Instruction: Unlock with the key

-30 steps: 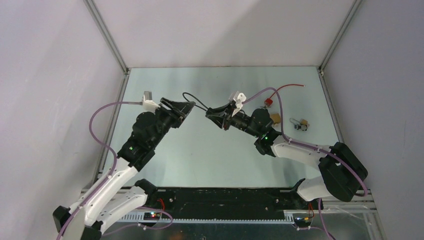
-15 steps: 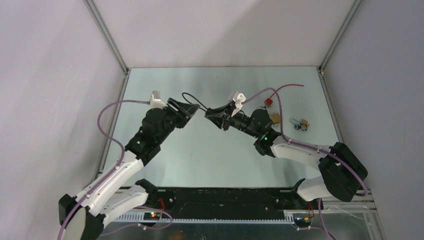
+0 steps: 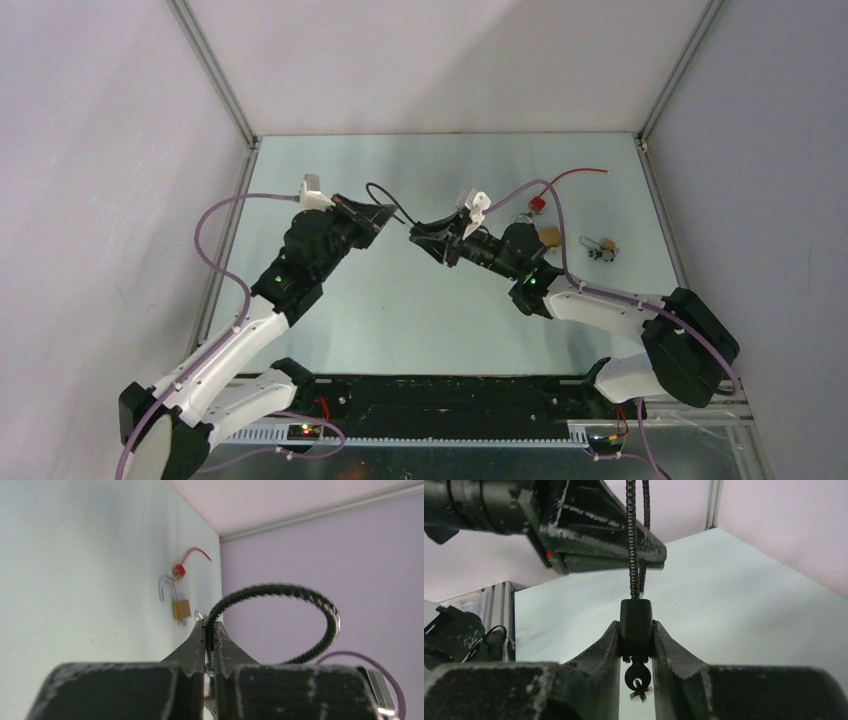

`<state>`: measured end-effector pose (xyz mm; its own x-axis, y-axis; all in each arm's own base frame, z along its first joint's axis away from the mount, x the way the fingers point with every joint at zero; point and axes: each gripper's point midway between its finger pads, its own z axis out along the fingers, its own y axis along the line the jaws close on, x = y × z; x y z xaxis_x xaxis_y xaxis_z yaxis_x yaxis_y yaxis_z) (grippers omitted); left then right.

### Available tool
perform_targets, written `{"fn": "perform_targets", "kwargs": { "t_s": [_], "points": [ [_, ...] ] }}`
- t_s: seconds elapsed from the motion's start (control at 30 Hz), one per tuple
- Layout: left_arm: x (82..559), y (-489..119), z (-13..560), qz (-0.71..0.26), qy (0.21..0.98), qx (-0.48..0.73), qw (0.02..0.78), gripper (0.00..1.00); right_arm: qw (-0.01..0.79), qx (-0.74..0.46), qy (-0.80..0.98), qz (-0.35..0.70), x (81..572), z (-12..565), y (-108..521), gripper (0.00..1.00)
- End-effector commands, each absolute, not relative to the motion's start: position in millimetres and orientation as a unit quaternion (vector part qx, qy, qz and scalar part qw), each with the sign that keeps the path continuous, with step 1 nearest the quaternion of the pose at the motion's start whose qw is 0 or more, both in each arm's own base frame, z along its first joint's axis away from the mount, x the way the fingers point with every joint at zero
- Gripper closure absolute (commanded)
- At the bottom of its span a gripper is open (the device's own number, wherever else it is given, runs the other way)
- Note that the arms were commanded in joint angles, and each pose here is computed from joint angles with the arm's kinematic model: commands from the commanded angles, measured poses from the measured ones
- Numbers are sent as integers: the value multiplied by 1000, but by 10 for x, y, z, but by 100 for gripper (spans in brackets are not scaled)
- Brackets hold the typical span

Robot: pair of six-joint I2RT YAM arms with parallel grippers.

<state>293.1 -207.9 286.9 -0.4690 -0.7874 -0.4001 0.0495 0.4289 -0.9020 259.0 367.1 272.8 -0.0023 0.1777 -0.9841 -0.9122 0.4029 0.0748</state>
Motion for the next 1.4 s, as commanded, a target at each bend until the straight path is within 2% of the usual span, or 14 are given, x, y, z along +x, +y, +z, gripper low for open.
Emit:
{"fn": "perform_targets", "kwargs": {
  "t_s": [0.0, 0.2, 0.27, 0.37, 0.4, 0.43, 0.47, 0.53, 0.67, 0.77, 0.9, 1.07, 1.27, 1.37],
  "points": [
    [3021, -1778, 3419, -468, 661, -270, 521, 96, 626, -349, 552, 426, 2449, 2719, 3592, 100],
    [3063, -1477, 3615, -443, 638, -280, 565, 95, 603, -372, 587, 392, 2361, 2412, 3487, 100],
    [3070, -1397, 3631, -411, 646, -265, 586, 89, 595, -362, 605, 387, 2378, 2332, 3388, 100],
    [3070, -1295, 3587, -351, 670, -228, 613, 58, 584, -321, 642, 381, 2472, 2248, 3180, 100],
    [3064, -1257, 3510, -317, 687, -201, 622, 39, 587, -301, 656, 367, 2563, 2247, 3047, 100],
    [3060, -1238, 3445, -300, 696, -187, 625, 30, 588, -277, 668, 362, 2658, 2253, 2935, 100],
    [3041, -1190, 3340, -267, 713, -163, 627, 16, 590, -263, 676, 356, 2691, 2279, 2848, 100],
    [2988, -1076, 3155, -216, 737, -139, 625, 6, 596, -220, 691, 346, 2830, 2327, 2630, 100],
    [2840, -722, 2869, -116, 759, -128, 627, 1, 586, -128, 731, 325, 3117, 2292, 2219, 100],
    [2723, -359, 2711, -26, 762, -139, 632, 0, 553, -64, 769, 313, 3310, 2091, 1973, 100],
    [2541, -50, 2722, 35, 745, -150, 649, 0, 513, -10, 788, 341, 3444, 1890, 1912, 100],
    [2433, 108, 2670, 61, 733, -167, 656, 0, 483, 71, 785, 381, 3677, 1772, 1954, 100],
    [2354, 188, 2627, 68, 724, -180, 663, 0, 408, 191, 828, 335, 3721, 1160, 1794, 100],
    [2332, 215, 2637, 68, 718, -186, 668, 0, 390, 233, 842, 292, 3620, 921, 1617, 92]
  ]
}}
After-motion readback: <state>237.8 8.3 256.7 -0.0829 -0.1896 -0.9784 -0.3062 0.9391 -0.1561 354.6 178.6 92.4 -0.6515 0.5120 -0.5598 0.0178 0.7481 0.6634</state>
